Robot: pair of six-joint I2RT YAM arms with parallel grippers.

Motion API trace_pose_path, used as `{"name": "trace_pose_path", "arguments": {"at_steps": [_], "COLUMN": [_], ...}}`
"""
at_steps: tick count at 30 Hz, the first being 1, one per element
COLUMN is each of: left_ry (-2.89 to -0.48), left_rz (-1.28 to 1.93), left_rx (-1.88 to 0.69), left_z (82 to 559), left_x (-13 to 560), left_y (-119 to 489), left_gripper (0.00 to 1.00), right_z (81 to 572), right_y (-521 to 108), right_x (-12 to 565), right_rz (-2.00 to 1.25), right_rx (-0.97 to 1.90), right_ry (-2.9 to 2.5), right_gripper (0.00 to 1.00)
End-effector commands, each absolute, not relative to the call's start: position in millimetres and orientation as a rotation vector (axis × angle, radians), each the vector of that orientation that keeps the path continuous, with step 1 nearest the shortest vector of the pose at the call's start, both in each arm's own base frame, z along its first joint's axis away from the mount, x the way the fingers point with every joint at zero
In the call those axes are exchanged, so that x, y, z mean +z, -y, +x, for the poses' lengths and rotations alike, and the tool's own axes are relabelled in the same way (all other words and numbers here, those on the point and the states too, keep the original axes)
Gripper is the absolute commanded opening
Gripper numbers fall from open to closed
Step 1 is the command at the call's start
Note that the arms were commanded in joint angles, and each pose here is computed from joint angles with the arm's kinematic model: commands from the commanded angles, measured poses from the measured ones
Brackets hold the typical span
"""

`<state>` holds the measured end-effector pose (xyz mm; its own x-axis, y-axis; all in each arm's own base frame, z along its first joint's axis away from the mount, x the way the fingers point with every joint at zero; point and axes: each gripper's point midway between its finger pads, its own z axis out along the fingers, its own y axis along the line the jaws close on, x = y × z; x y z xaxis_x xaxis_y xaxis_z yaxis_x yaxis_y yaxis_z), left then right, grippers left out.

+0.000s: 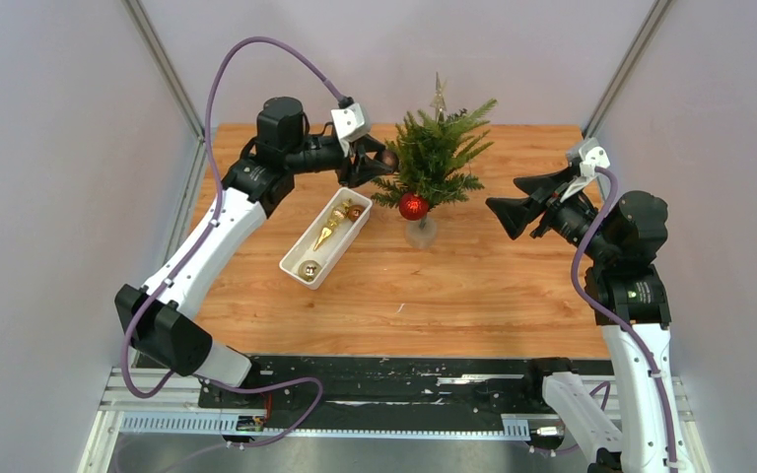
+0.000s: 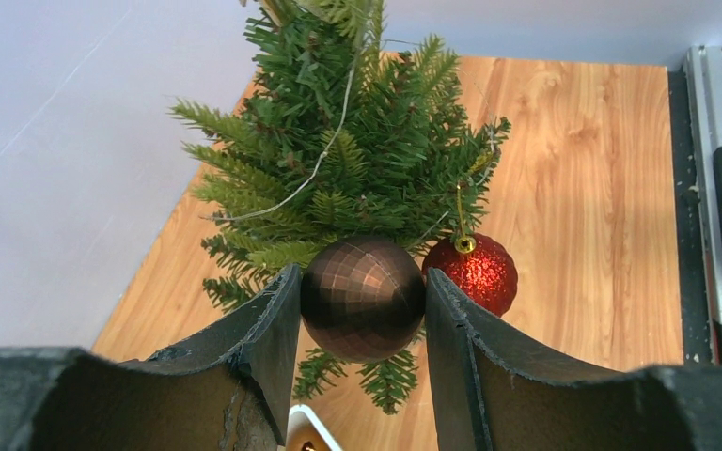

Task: Decorate the small christmas tree
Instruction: Hang the decoration item on the Christmas tree.

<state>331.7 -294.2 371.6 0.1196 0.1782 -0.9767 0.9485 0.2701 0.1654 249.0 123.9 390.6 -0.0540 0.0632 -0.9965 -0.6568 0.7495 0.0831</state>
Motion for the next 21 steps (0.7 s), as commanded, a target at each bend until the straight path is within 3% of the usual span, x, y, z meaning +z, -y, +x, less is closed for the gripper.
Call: {"name": "trace_pose_path", "arguments": {"at_steps": [1, 21], "left_ry": [-1.263, -1.189], "left_rz": [1.241, 1.4], "left_rx": [-0.731, -0.505], "left_z": [317.3, 330.9], "left_x": [379.3, 353.8], "left_y": [295.0, 295.4], "left_gripper": [0.0, 0.0], "right_z": [247.0, 244.8], "right_y": [-124.1, -124.7], "right_x": [392.3, 393.8], "right_rz": [-0.513, -0.521], "right_rx": [0.625, 0.626], "right_ry": [-1.508, -1.5], "right_gripper": [0.69, 0.69]}}
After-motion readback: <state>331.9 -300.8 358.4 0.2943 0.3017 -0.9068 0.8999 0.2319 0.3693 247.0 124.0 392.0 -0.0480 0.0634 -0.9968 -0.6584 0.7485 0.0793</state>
